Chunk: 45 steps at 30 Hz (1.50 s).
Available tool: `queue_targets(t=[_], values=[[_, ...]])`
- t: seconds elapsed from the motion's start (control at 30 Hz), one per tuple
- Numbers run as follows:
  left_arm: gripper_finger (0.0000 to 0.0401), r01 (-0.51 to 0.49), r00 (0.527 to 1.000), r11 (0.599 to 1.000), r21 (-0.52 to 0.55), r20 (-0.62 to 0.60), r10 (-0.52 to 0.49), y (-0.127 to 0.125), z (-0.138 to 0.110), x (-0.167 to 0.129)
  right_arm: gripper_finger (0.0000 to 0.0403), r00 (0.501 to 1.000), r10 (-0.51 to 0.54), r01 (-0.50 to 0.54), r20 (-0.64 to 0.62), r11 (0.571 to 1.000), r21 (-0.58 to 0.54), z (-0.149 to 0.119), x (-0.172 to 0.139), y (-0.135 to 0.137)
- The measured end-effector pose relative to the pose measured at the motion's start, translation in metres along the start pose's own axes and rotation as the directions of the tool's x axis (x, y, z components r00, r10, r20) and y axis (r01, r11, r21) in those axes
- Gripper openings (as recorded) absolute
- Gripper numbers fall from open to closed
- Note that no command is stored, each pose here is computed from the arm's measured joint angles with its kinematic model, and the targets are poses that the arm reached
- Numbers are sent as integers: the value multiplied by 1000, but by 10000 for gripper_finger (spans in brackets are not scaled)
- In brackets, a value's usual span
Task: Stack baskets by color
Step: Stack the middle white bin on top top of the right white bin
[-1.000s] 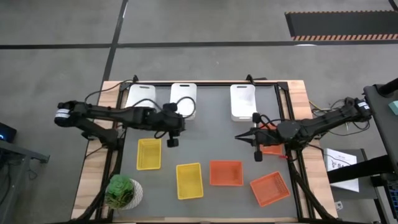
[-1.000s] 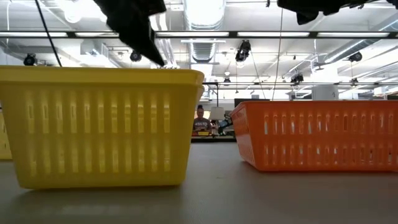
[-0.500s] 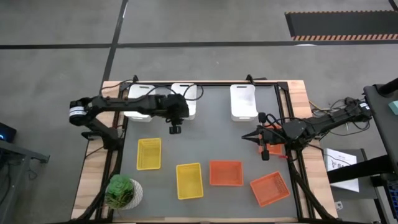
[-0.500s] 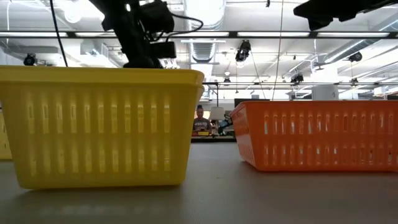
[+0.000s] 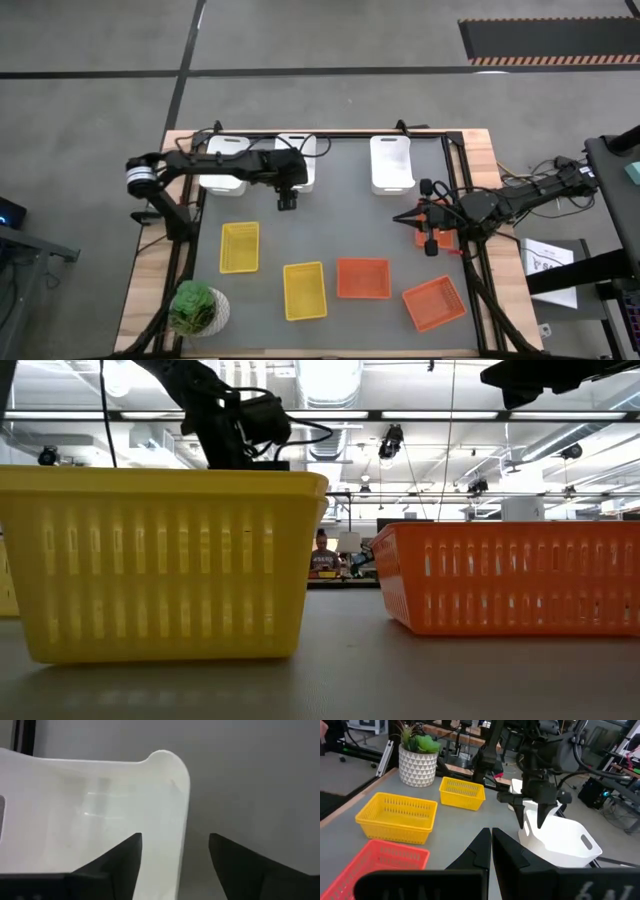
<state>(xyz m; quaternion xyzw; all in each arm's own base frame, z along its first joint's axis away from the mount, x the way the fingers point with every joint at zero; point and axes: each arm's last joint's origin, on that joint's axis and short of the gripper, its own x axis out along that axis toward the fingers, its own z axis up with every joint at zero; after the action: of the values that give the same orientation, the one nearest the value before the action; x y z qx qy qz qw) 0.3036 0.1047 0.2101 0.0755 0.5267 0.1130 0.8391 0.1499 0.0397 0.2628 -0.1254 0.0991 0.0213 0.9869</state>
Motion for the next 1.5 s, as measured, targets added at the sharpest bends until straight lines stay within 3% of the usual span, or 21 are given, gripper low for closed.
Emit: queue_targets(t=[0.13,0.37,0.63,0.97,1.13,1.3,1.43,1.5], values=[[159,1,1000,1000,23,-11,-1,-1,-1,3,9,1000,2,-2,-8,1000,-2,-1,0,0],[12,0,1000,1000,27,-13,1,-1,-1,4,9,1000,9,-9,-23,1000,-25,-4,-2,0],[1,-102,995,992,79,28,100,-13,18,-12,9,1000,4,-4,2,999,-41,-15,-10,0],[0,-180,957,975,129,254,143,-31,72,-62,9,982,-33,31,185,999,9,-17,-45,-10],[0,-179,879,979,96,463,115,-37,96,-78,9,970,-47,46,239,999,8,-26,-55,-11],[0,-122,731,990,69,681,43,-38,114,-84,9,950,-66,59,306,998,30,-29,-66,-14],[0,-102,648,994,34,761,41,-40,127,-74,9,942,-68,62,328,998,26,-32,-72,-15],[0,-98,633,995,32,773,38,-42,132,-64,9,940,-54,51,337,999,19,-33,-74,-15]])
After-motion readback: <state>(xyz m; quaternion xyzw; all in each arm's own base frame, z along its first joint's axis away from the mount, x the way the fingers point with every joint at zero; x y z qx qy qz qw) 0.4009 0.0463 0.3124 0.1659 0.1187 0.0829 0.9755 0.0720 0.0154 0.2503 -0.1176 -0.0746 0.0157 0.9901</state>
